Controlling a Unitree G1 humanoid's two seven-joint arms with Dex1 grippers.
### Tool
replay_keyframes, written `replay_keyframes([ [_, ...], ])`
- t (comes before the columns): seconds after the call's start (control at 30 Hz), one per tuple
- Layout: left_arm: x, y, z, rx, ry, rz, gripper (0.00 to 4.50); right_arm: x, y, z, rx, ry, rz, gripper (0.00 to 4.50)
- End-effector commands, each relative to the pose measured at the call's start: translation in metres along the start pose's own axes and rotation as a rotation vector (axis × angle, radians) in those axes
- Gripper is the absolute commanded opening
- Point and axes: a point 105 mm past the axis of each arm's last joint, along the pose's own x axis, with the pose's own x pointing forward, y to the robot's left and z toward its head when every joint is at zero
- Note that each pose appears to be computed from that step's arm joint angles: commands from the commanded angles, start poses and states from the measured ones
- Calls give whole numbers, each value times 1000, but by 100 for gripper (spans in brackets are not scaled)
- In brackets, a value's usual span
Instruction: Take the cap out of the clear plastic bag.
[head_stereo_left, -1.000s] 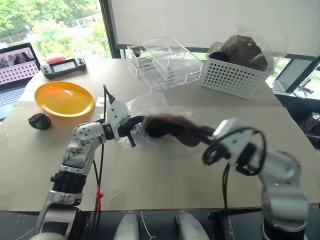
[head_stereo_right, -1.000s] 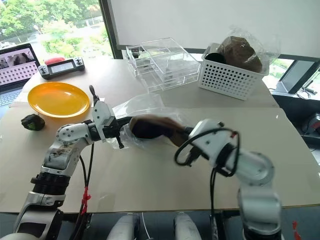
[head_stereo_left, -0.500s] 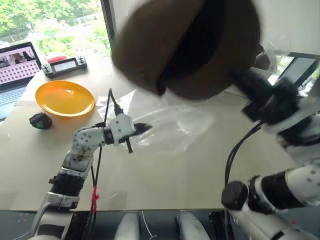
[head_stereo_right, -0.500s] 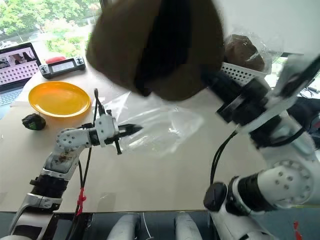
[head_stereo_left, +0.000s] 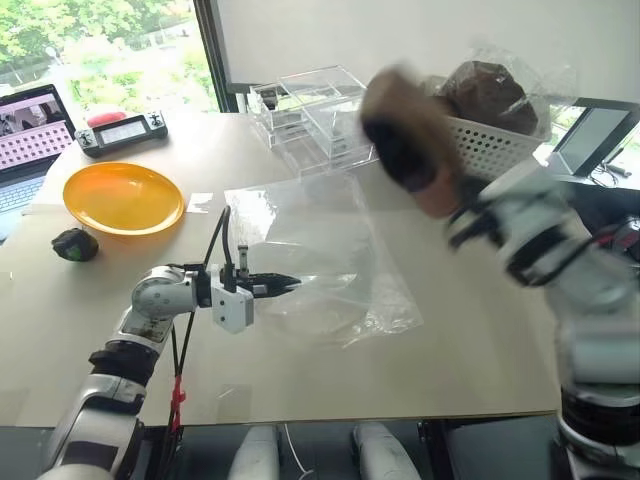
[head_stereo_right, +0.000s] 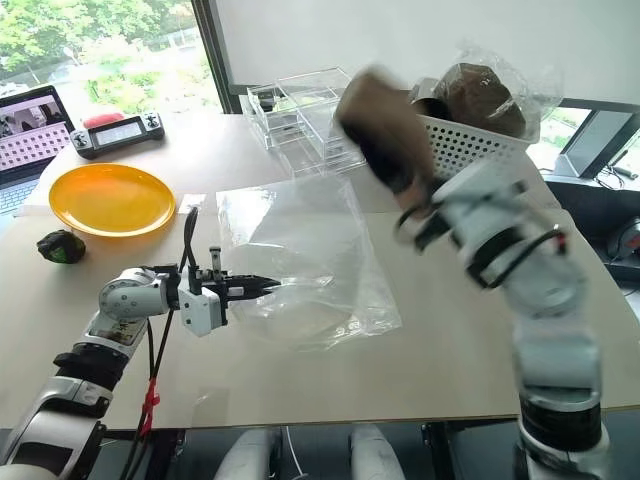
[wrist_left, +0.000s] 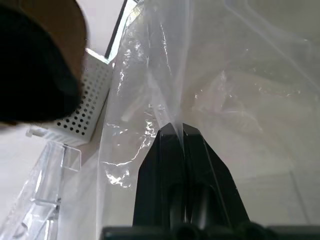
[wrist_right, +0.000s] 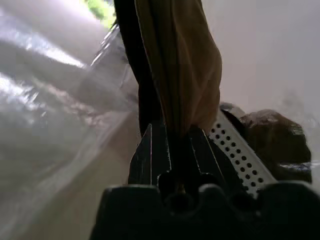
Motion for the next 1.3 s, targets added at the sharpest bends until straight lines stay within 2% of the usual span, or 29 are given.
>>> replay_keyframes([
  [0.03, -2, -5, -1, 30, -19, -10, 0, 0, 43, -24, -323, 44, 123, 7],
  [0.07, -3, -6, -2, 28, -19, -13, 0, -3, 63, -38, -320, 85, 195, 7],
  [0.13, -4, -9, -3, 24, -19, -27, 0, -7, 87, -46, -299, 101, 271, 7],
  [0.3, -6, -17, -7, 4, -7, -62, 0, -7, 108, -45, -129, 122, 333, 7],
  [0.37, -7, -21, -8, -9, -4, -67, 56, -6, 111, -42, -44, 132, 341, 88],
  [0.4, -7, -21, -8, -25, -5, -63, 72, -6, 112, -41, 7, 133, 340, 108],
  [0.47, -7, -23, -7, -51, -10, -60, 153, -6, 112, -41, 69, 144, 350, 187],
  [0.5, -7, -24, -6, -62, -14, -62, 177, -7, 113, -42, 90, 151, 360, 209],
  [0.6, -9, -25, -4, -79, -25, -70, 279, -10, 112, -40, 118, 148, 392, 316],
  [0.73, -12, -26, 1, -106, -43, -79, 429, -14, 102, -33, 191, 119, 417, 450],
  [0.77, -13, -26, 3, -123, -50, -81, 441, -15, 96, -30, 213, 106, 409, 450],
  [0.9, -16, -8, 14, -306, -75, -55, 441, -23, 72, -22, 429, 53, 408, 450],
  [1.03, -21, 21, 20, -588, -71, 43, 441, -21, 19, -12, 766, -91, 225, 450],
  [1.13, -25, 31, 24, -859, -59, 104, 441, -21, -6, -15, 1017, -178, 116, 450],
  [1.23, -29, 30, 33, -1036, -63, 119, 441, -23, -21, -20, 1163, -235, 29, 450],
  [1.3, -37, 36, 23, -1154, -26, 214, 441, -22, -33, -30, 1216, -235, -79, 450],
])
